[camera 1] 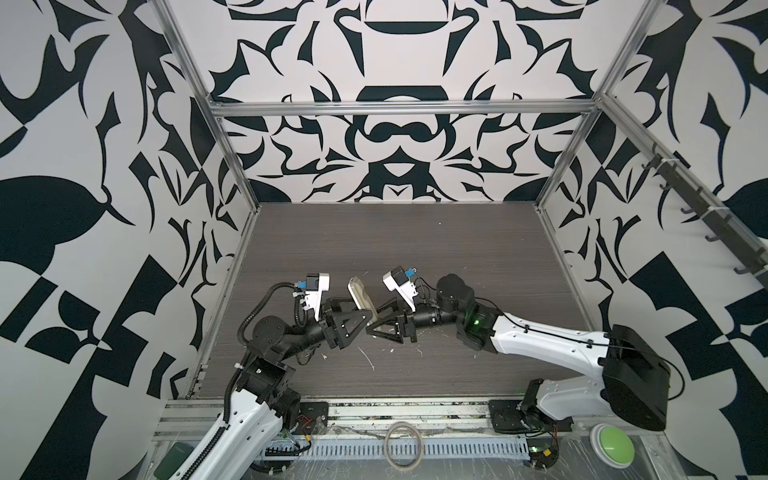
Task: Load the batteries into the remote control
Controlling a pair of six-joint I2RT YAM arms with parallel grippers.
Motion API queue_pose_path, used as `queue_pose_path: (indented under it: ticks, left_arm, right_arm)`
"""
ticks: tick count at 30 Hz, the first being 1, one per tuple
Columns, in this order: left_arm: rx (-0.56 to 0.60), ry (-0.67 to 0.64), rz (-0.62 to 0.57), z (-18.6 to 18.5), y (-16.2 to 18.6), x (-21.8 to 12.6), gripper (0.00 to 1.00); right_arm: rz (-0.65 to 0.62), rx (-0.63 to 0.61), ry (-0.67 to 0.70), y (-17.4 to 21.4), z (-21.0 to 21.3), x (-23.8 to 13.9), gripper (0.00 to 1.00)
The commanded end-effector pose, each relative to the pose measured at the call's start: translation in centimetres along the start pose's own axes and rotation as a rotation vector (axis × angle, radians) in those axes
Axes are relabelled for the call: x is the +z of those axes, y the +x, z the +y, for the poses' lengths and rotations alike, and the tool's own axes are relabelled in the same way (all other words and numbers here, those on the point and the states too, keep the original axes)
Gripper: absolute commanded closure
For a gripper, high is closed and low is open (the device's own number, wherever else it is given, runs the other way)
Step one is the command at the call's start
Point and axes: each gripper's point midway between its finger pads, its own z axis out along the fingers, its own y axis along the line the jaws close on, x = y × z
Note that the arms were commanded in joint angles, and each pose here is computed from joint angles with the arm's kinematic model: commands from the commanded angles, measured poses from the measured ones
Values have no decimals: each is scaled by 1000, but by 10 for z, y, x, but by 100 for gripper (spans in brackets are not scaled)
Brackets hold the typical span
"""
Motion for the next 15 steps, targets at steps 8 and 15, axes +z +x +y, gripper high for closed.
queue_pose_path:
  ticks: [8, 15]
  left_arm:
    - [64, 98, -15, -25, -11, 5, 25]
    - [75, 106, -3, -30, -11, 4, 29]
  right_arm:
    - [-83, -74, -117, -27, 31, -8, 100]
    - [-72, -70, -121, -25, 29, -6, 100]
